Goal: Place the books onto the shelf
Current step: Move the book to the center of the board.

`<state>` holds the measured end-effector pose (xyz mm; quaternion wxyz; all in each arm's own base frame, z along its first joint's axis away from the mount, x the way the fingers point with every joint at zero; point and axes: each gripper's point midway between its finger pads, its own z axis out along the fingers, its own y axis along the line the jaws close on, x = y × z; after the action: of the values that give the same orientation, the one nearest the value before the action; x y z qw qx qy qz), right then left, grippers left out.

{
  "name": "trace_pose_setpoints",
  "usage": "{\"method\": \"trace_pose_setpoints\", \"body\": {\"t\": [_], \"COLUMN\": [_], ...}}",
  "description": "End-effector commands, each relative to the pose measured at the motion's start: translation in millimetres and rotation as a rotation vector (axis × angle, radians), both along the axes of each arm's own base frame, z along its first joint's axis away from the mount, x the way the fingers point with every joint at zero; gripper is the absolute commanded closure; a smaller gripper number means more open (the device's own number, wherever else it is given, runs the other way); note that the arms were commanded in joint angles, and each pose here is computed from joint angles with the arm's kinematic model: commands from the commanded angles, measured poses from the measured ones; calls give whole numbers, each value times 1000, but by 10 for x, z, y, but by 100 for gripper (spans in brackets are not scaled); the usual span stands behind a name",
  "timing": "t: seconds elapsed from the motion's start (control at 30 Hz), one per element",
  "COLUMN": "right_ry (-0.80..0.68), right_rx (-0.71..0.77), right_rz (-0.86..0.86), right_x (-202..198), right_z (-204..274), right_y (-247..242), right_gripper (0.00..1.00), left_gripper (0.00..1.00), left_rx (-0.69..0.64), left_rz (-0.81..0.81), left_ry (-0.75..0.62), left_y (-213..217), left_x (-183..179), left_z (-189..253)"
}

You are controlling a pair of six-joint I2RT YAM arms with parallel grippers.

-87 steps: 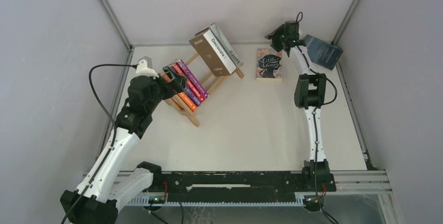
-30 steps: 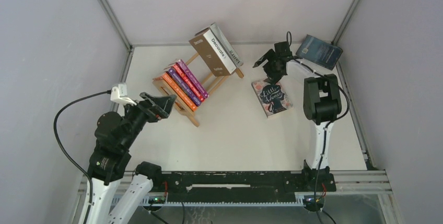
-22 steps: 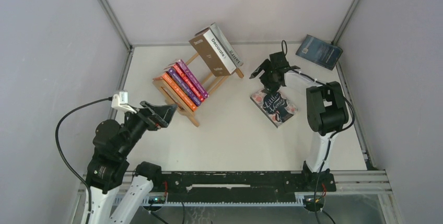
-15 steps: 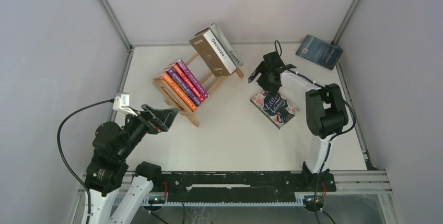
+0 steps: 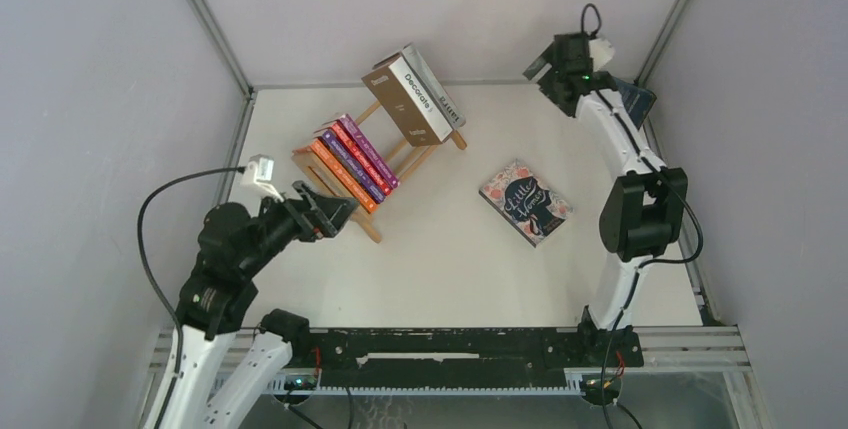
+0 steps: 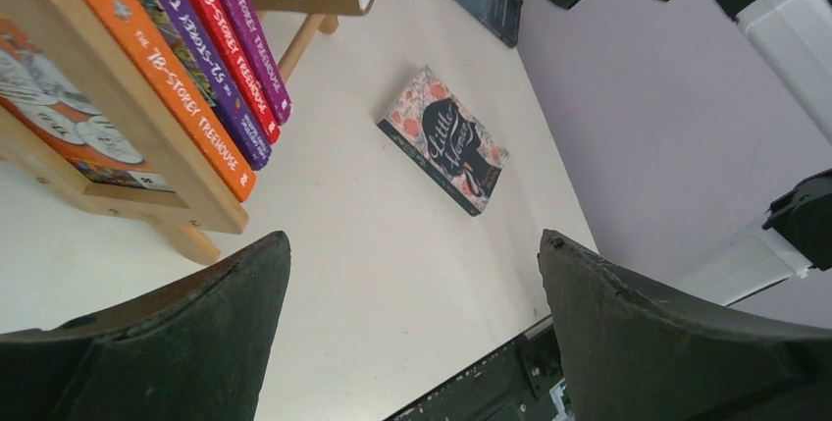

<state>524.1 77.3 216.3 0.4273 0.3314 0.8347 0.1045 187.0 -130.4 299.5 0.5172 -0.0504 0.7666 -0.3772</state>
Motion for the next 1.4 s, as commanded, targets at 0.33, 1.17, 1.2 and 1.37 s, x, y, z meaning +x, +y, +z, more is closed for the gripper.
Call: {"method": "trace_pose_setpoints", "body": {"t": [0.33,1.17,1.2,1.37], "right_ry": [62,125,128,141], "right_rx": [-143,71,74,97], "right_rz": [-296,-614,-618,-652], "right_x": [231,492,486,447], "right_z": [-177,-1074,-1101,-1239], "right_y": [-1378,-2725,-2765,-2958], "right_gripper": [0,0,0,0], "left_gripper": [0,0,0,0], "left_rx": [181,204,200,192], "left_rz": [-218,-321,-316,-297], "left_ry": [-116,-74,-73,-75], "left_y": [-884,-1239,-1234,-1225], "left_x": [650,769,767,793], "left_z": [508,403,388,291]}}
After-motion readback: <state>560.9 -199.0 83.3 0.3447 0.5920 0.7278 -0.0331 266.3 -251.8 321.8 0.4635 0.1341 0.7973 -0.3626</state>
